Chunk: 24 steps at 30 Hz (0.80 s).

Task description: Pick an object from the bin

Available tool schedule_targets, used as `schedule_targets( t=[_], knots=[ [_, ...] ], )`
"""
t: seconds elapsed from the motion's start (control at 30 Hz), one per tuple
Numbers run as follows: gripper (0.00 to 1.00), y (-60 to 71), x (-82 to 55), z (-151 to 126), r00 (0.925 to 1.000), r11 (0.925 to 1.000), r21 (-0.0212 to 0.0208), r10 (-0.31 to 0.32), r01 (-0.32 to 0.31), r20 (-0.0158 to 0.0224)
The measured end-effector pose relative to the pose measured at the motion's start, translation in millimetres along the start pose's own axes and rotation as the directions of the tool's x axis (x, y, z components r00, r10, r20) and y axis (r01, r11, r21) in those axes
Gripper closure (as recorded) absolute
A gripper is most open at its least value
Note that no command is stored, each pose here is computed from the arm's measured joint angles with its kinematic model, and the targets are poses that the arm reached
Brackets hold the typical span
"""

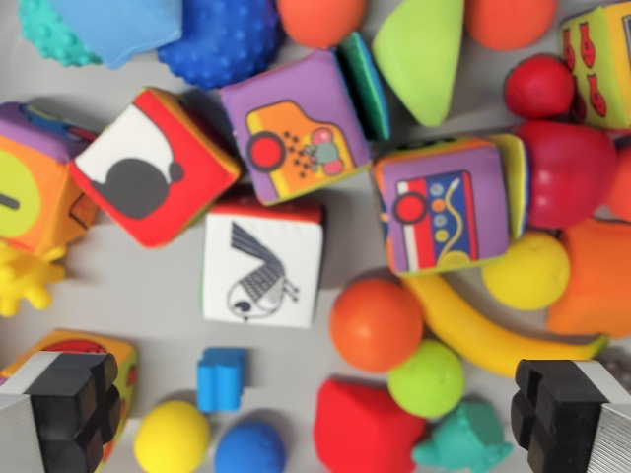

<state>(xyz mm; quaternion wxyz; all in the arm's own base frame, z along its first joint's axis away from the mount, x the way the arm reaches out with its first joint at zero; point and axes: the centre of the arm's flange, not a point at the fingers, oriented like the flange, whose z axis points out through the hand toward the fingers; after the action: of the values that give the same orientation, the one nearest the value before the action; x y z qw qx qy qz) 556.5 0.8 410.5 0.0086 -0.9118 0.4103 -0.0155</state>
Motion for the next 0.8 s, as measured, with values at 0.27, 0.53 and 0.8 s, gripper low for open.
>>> schedule_targets(
  t=[0.27, 0.53, 0.8],
  knots=[
    [0.0, 4.7, -15.0, 16.1, 1.0, 1.0, -0.0024, 0.002, -0.002, 0.0026],
    [0.0, 10.3, -30.8, 34.8, 1.0, 1.0, -0.0057, 0.004, -0.004, 0.0055],
    [0.0, 16.8, -49.9, 56.3, 0.9999, 0.9999, -0.0097, 0.007, -0.007, 0.0087]
  ],
)
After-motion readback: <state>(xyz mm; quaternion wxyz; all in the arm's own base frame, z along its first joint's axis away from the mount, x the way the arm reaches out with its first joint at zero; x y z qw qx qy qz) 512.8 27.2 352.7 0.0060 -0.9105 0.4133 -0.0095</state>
